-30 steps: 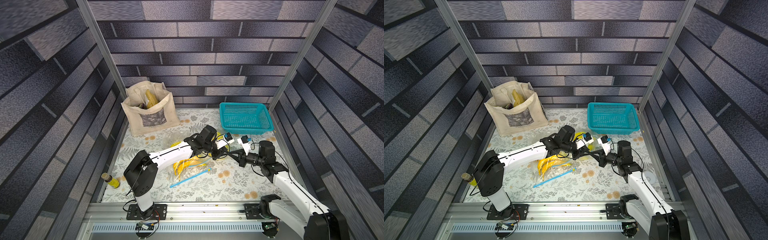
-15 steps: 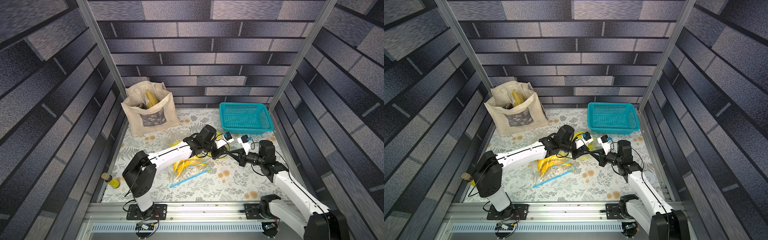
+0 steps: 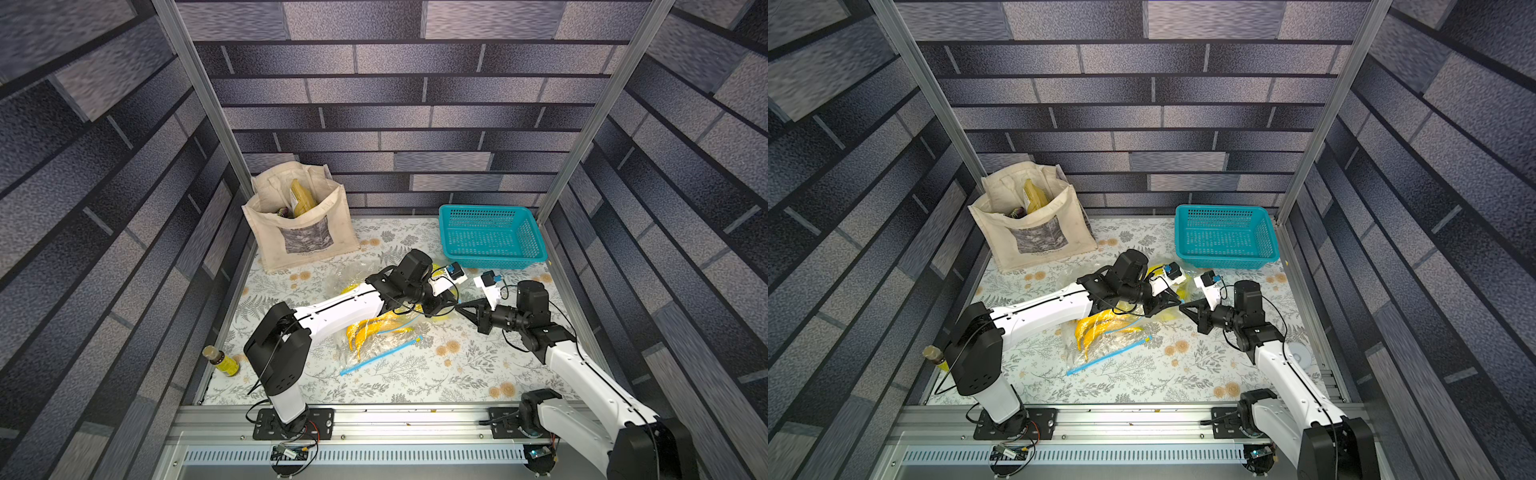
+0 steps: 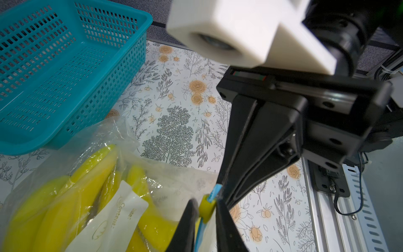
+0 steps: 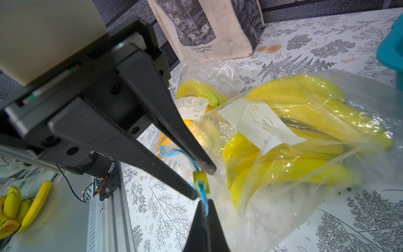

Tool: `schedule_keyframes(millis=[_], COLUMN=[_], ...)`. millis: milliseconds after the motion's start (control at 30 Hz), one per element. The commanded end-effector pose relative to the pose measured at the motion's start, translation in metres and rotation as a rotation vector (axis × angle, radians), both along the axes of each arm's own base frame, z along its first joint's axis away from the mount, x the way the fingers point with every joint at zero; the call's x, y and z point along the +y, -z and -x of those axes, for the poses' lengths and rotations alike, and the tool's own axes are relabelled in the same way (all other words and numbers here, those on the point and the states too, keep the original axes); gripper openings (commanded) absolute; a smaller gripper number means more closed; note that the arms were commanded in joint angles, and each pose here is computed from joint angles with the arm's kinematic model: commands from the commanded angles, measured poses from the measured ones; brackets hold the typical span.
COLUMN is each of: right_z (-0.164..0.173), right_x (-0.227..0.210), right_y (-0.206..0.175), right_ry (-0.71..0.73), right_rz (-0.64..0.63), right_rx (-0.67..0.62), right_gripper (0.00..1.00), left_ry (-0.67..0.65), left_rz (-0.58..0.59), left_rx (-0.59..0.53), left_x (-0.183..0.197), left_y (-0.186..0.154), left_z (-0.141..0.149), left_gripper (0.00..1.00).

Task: Open the zip-top bag and take out the banana
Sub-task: Unzip the zipper on the zipper food storage bag.

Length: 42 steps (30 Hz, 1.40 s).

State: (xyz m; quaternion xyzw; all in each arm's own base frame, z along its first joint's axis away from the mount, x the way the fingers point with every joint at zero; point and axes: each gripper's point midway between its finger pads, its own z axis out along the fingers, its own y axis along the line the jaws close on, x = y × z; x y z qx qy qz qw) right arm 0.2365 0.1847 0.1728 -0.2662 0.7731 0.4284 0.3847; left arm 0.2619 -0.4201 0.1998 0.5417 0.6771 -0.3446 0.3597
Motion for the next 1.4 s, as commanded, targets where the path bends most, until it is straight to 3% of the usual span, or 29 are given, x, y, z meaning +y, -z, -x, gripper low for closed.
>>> schedule_keyframes(millis=[0,300,533,767,1133,1367], right_z=[0.002,0.001,0.000,-0.001,-0.001,0.000], right_x=[0.003,0.003,0.001,0.001,0.000,0.000], right_y=[-0.010,-0.010,-0.010,-0.011,-0.011,-0.010], right_ry=[-0.026,-0.021,-0.007,-0.001,0.000,0.001], right_rz=[-0.005,-0.002,0.005,0.008,0.008,0.010], right_rx=[-0.024,-0.027,-0.034,-0.038,-0.041,-0.038], right_gripper=[0.00,0.00,0.00,0.00,0.00,0.00], left_ry=[0.036,0.047,0.061,0.062,0.060,0.058], left_rz=[0.045,0.041,0.035,0.027,0.014,0.012], left_rx=[-0.049,-0.036,-0.009,-0.003,0.025,0.030], left_x=[-0.007,-0.009,-0.009,-0.009,-0.009,-0.009], left_y=[-0.027,-0.025,-0.018,-0.013,-0.003,0.000], left_z=[0.003,0.005,0.009,0.009,0.007,0.007], left_gripper=[0.23,0.20,0.28,0.28,0.37,0.30])
